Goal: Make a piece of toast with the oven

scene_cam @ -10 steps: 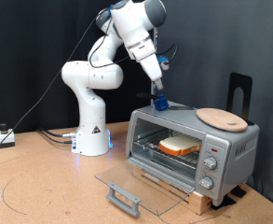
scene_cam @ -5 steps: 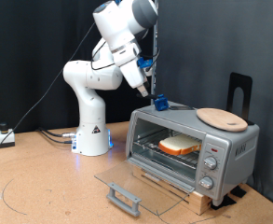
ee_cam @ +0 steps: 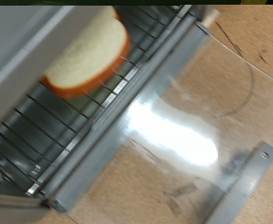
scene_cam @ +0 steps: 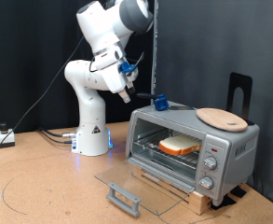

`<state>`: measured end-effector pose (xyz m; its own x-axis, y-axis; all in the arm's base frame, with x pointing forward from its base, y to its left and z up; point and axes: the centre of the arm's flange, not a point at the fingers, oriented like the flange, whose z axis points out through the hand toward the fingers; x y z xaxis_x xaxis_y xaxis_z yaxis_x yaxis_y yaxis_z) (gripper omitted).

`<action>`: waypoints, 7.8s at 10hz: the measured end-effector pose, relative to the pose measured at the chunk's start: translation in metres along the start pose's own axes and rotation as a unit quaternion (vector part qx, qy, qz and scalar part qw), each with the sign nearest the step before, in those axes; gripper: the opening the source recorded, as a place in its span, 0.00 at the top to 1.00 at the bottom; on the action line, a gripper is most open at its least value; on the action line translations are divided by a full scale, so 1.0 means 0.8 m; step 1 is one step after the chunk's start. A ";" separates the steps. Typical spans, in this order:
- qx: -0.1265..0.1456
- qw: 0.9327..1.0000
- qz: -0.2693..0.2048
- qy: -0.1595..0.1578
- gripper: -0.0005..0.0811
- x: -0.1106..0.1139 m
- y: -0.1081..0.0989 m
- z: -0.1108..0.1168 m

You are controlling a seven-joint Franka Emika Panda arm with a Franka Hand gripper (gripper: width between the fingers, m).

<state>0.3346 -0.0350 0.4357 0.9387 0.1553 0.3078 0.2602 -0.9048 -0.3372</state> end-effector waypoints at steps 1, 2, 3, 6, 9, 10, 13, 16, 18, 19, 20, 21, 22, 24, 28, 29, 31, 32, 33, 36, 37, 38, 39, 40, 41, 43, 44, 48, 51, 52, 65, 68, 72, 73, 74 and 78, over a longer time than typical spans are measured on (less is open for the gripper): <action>-0.003 1.000 0.001 0.002 0.01 0.005 0.015 -0.003; -0.007 1.000 0.001 0.006 0.01 0.010 0.028 -0.007; -0.012 1.000 0.001 0.013 0.01 0.017 0.042 -0.009; -0.012 0.999 0.024 -0.035 0.01 0.018 0.050 -0.002; -0.023 0.974 0.187 -0.129 0.01 0.031 0.058 0.017; -0.013 0.958 0.243 -0.151 0.01 0.034 0.071 0.019; 0.016 0.928 0.317 -0.197 0.01 0.043 0.103 0.020; 0.100 0.916 0.361 -0.140 0.01 0.034 0.112 0.029; 0.128 0.888 0.413 -0.155 0.01 0.018 0.146 0.040; 0.109 0.876 0.434 -0.179 0.01 0.011 0.162 0.047; 0.088 0.870 0.444 -0.196 0.01 0.010 0.177 0.055; 0.074 0.873 0.450 -0.174 0.01 0.013 0.195 0.062; 0.067 0.876 0.451 -0.156 0.01 0.016 0.205 0.069; 0.070 0.870 0.446 -0.200 0.01 0.007 0.198 0.071; 0.131 0.810 0.487 -0.300 0.01 -0.005 0.210 0.101; 0.133 0.804 0.498 -0.296 0.01 -0.007 0.223 0.115; 0.108 0.794 0.521 -0.294 0.01 -0.012 0.245 0.141; 0.104 0.788 0.530 -0.296 0.01 -0.008 0.252 0.152; 0.105 0.790 0.527 -0.296 0.01 -0.008 0.252 0.152; 0.206 0.801 0.497 -0.262 0.01 -0.018 0.252 0.151; 0.221 0.795 0.499 -0.266 0.01 -0.025 0.255 0.154; 0.233 0.791 0.498 -0.267 0.01 -0.030 0.260 0.161; 0.241 0.795 0.493 -0.259 0.01 -0.035 0.267 0.168; 0.241 0.806 0.481 -0.246 0.01 -0.040 0.276 0.176; 0.236 0.817 0.469 -0.240 0.01 -0.045 0.285 0.184; 0.214 0.830 0.455 -0.241 0.01 -0.054 0.300 0.201; 0.204 0.835 0.450 -0.241 0.01 -0.058 0.306 0.209; 0.190 0.841 0.448 -0.238 0.01 -0.061 0.311 0.243; 0.182 0.836 0.441 -0.270 0.01 -0.080 0.295 0.276; 0.182 0.835 0.440 -0.276 0.01 -0.088 0.285 0.287; 0.346 0.791 0.392 -0.318 0.01 -0.106 0.186 0.208; 0.366 0.793 0.366 -0.322 0.01 -0.103 0.140 0.198; 0.379 0.780 0.369 -0.333 0.01 -0.114 0.079 0.185; 0.374 0.783 0.371 -0.331 0.01 -0.116 0.068 0.183; 0.365 0.787 0.374 -0.327 0.01 -0.116 0.060 0.181; 0.320 0.801 0.407 -0.302 0.01 -0.107 0.069 0.171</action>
<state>0.2995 -0.0437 0.2693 0.7446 -0.0446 -0.6660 -0.6116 -0.4453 -0.6540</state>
